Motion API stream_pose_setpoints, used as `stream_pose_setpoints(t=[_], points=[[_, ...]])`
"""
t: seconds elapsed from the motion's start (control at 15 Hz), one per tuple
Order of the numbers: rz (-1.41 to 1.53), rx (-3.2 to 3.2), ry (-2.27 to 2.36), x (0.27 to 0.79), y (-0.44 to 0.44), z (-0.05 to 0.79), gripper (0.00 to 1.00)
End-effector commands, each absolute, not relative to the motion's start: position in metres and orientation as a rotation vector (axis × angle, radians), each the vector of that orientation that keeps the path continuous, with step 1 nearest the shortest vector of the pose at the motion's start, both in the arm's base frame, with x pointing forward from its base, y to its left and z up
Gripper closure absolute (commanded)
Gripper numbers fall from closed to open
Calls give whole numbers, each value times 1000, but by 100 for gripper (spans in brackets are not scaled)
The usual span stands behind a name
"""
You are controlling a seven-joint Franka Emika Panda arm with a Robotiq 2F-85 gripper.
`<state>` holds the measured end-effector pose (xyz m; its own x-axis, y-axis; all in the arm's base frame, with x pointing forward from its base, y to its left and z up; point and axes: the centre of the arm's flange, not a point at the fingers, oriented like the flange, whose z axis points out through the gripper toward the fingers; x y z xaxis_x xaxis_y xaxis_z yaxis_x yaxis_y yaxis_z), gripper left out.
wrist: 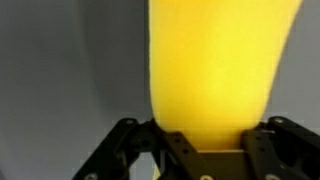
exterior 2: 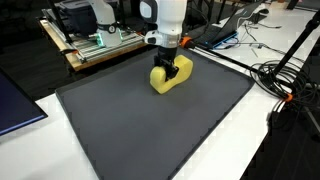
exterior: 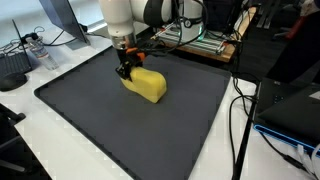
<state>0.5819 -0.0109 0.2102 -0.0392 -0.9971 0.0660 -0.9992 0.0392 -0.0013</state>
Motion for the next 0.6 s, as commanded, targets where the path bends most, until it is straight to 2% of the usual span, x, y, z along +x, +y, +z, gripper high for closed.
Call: stream_pose_setpoints(t=[0.0,0.27,0.53], points=[[96,2144,-2241,583,-10,219,31],[88,2148,-2238,582,-9,221,3],[79,2154,-2231,580,-7,225,0]])
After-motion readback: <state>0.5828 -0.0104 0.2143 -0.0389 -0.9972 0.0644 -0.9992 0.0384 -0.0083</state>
